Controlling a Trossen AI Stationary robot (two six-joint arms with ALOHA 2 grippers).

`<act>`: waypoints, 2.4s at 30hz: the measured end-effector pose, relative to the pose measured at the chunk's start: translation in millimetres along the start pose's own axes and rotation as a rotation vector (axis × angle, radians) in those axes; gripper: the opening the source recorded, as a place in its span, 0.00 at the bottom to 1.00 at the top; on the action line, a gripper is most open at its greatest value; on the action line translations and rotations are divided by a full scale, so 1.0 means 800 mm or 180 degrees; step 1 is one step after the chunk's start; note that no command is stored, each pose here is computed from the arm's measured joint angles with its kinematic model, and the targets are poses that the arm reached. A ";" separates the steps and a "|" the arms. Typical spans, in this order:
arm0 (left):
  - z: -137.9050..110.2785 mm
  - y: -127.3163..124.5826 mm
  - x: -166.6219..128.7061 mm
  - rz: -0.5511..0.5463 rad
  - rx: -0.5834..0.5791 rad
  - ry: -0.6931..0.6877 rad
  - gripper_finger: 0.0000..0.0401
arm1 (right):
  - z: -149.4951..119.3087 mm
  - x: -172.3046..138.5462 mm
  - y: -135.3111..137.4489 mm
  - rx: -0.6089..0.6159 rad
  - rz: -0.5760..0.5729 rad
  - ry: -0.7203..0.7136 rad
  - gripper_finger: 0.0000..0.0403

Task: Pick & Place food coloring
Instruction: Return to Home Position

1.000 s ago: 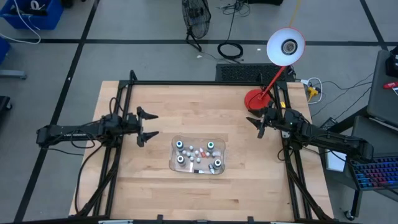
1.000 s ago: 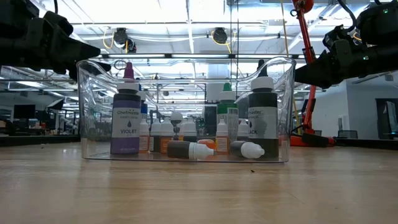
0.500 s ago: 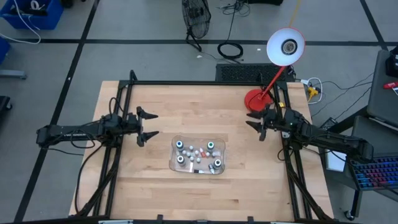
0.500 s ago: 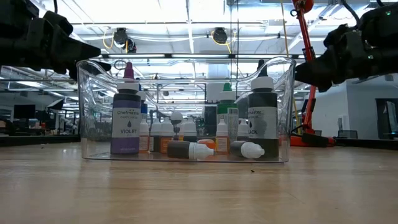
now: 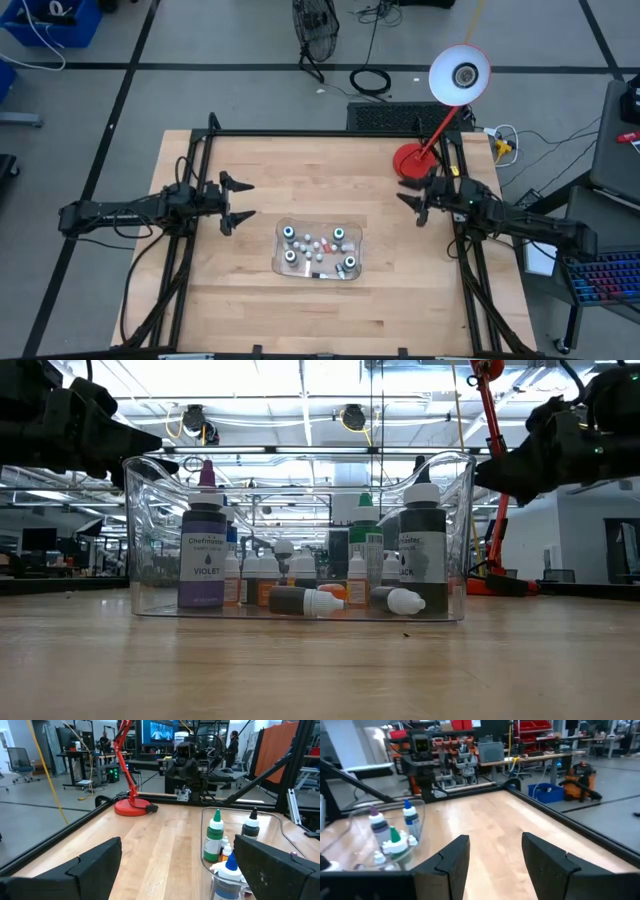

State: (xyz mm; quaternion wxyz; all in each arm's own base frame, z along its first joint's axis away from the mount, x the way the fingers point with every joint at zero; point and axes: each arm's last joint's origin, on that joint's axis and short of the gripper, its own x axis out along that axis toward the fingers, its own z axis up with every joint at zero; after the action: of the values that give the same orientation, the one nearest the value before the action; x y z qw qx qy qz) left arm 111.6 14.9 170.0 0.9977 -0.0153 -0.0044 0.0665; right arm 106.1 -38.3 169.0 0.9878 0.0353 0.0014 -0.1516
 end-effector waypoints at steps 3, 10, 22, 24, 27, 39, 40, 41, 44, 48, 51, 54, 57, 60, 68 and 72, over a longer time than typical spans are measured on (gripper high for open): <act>0.000 0.000 0.000 0.0000 0.0000 0.0000 0.94 | -0.002 0.000 0.003 0.0054 0.0062 0.0061 0.42; 0.000 0.000 0.000 0.0001 0.0000 0.0000 0.94 | -0.003 0.000 0.005 0.0093 0.0106 0.0082 0.42; 0.000 0.000 0.000 0.0001 0.0001 -0.0001 0.94 | -0.004 0.000 0.005 0.0077 0.0105 0.0091 0.42; 0.000 0.000 0.000 0.0001 0.0001 -0.0001 0.94 | -0.004 0.000 0.005 0.0077 0.0105 0.0091 0.42; 0.000 0.000 0.000 0.0001 0.0001 0.0000 0.94 | -0.004 0.000 0.005 0.0077 0.0105 0.0089 0.42; 0.000 0.000 0.000 0.0001 0.0002 -0.0001 0.94 | -0.004 0.000 0.005 0.0077 0.0104 0.0088 0.42; 0.000 0.000 0.000 0.0001 0.0001 0.0000 0.94 | -0.004 0.000 0.005 0.0077 0.0105 0.0088 0.42; 0.000 0.000 0.000 0.0001 0.0001 0.0000 0.94 | -0.004 0.000 0.005 0.0077 0.0104 0.0088 0.42; 0.000 0.000 0.000 0.0001 0.0001 0.0000 0.94 | -0.004 0.000 0.005 0.0077 0.0104 0.0088 0.42; 0.000 0.000 0.000 0.0001 0.0002 -0.0001 0.94 | -0.004 0.000 0.005 0.0077 0.0104 0.0088 0.42; 0.000 0.000 0.000 0.0001 0.0002 -0.0001 0.94 | -0.004 0.000 0.005 0.0077 0.0104 0.0088 0.42; 0.000 0.000 0.000 0.0001 0.0002 -0.0001 0.94 | -0.004 0.000 0.005 0.0077 0.0104 0.0088 0.42; 0.000 0.000 0.000 0.0001 0.0002 0.0000 0.94 | -0.004 0.000 0.005 0.0077 0.0104 0.0088 0.42; 0.000 0.000 0.000 0.0001 0.0002 -0.0001 0.94 | -0.004 0.000 0.005 0.0077 0.0104 0.0088 0.42; 0.000 0.000 0.000 0.0001 0.0002 -0.0001 0.94 | -0.004 0.000 0.005 0.0077 0.0104 0.0088 0.42; 0.000 0.000 0.000 0.0001 0.0002 -0.0001 0.94 | -0.004 0.000 0.005 0.0077 0.0104 0.0088 0.42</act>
State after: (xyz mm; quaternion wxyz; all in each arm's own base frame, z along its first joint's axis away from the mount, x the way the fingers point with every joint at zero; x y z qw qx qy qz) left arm 111.6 14.9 170.1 0.9977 -0.0149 -0.0045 0.0666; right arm 107.6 -34.3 166.4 0.9895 0.0494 0.0127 -0.1350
